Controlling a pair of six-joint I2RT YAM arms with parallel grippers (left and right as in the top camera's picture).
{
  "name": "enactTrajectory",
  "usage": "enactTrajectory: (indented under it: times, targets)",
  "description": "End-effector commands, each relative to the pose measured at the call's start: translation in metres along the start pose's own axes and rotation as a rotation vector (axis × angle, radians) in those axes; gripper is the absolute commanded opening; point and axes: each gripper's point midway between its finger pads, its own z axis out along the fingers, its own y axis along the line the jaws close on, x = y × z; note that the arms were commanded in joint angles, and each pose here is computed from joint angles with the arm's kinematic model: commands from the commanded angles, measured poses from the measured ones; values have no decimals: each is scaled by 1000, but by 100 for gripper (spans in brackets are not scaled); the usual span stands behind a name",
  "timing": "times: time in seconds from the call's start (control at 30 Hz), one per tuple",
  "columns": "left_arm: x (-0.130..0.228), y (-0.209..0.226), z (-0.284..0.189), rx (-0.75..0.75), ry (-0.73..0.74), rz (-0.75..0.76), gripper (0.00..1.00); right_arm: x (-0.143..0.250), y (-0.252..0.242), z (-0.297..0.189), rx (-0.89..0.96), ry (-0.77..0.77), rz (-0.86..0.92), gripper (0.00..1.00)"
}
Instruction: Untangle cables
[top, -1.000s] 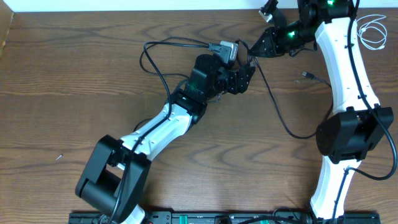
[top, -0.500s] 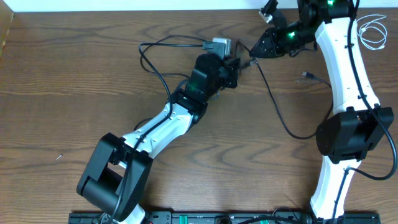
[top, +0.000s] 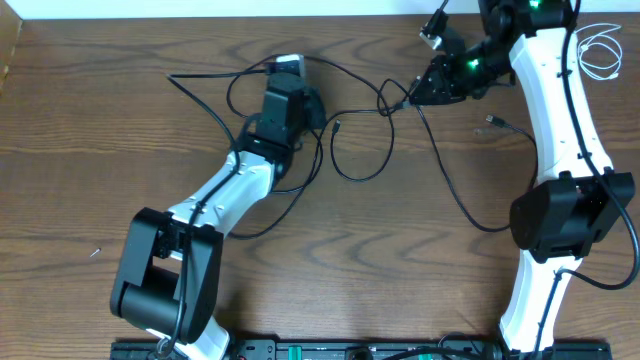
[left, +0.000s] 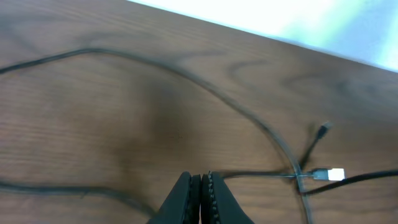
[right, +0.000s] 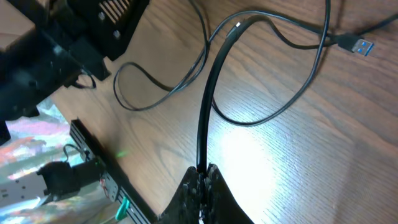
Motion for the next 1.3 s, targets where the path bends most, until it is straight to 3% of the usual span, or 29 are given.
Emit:
enactTrajectory:
  times: [0.0, 0.2, 0.4, 0.6, 0.8, 0.97, 1.17, 1.27]
  targets:
    - [6, 15, -1, -48, 39, -1, 7, -4, -5, -26, -4, -64, -30, 1]
    - [24, 24, -3, -81, 115, 3, 8, -2, -44, -59, 8, -144, 89, 1]
    - [40, 31, -6, -108, 179, 5, 8, -7, -30, -82, -142, -229, 87, 1]
    - [46, 34, -7, -120, 203, 6, 8, -9, 27, -107, -216, -296, -96, 1]
    - [46, 34, -7, -121, 204, 6, 8, -8, 106, -164, -278, -460, -313, 1]
    - [47, 34, -7, -123, 209, 6, 8, -4, 122, -209, -66, -584, -326, 1]
    - [50, 36, -8, -130, 223, 7, 8, 1, 61, -252, 442, -679, -103, 1]
    - [52, 37, -9, -132, 230, 7, 8, 5, 40, -256, 538, -663, -32, 1]
